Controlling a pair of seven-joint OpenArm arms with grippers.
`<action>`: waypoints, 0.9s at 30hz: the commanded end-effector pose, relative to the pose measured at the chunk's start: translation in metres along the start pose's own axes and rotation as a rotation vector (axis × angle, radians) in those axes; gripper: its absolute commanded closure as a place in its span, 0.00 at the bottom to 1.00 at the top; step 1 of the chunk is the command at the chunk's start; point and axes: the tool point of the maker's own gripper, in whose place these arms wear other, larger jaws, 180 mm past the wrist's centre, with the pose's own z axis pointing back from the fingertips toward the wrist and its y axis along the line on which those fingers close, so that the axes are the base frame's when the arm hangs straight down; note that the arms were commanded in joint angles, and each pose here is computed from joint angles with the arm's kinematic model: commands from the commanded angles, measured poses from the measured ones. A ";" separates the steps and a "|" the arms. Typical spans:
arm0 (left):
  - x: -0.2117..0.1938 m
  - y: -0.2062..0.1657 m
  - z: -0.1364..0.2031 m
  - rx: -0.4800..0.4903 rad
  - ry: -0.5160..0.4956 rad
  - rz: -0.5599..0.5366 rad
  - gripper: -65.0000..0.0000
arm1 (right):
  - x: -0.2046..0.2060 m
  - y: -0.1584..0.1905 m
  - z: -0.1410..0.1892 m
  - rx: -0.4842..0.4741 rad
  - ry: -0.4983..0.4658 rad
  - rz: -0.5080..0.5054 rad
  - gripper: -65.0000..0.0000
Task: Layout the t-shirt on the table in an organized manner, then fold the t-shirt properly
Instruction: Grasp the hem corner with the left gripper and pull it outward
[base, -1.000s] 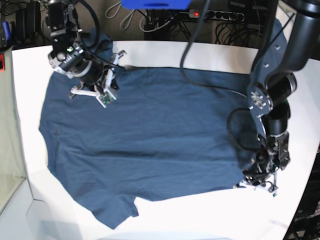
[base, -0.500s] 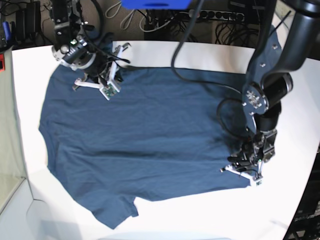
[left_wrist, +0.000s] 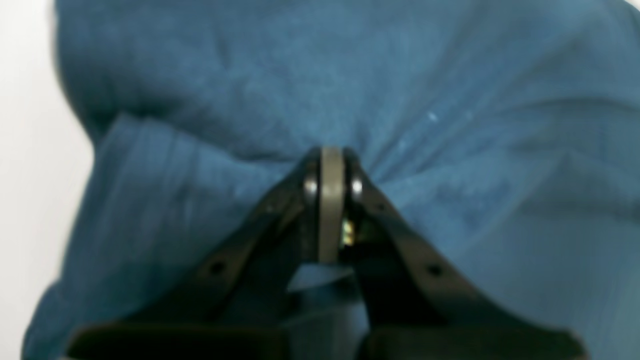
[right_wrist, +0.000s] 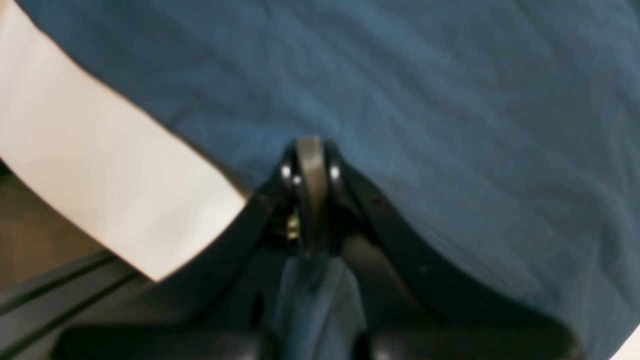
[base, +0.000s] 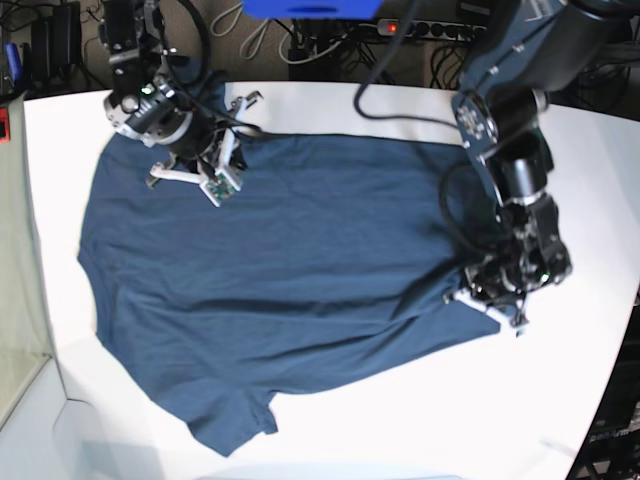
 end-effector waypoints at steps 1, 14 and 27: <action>-0.032 0.014 0.007 0.072 0.135 -0.023 1.00 | 0.008 -0.004 0.003 -0.010 -0.033 0.003 1.00; -0.009 0.018 0.022 0.101 -0.050 -0.043 1.00 | 0.005 -0.001 0.003 -0.004 -0.026 0.004 1.00; 0.120 0.041 0.009 0.043 -0.355 0.065 1.00 | -0.022 -0.009 0.007 -0.010 0.046 0.023 1.00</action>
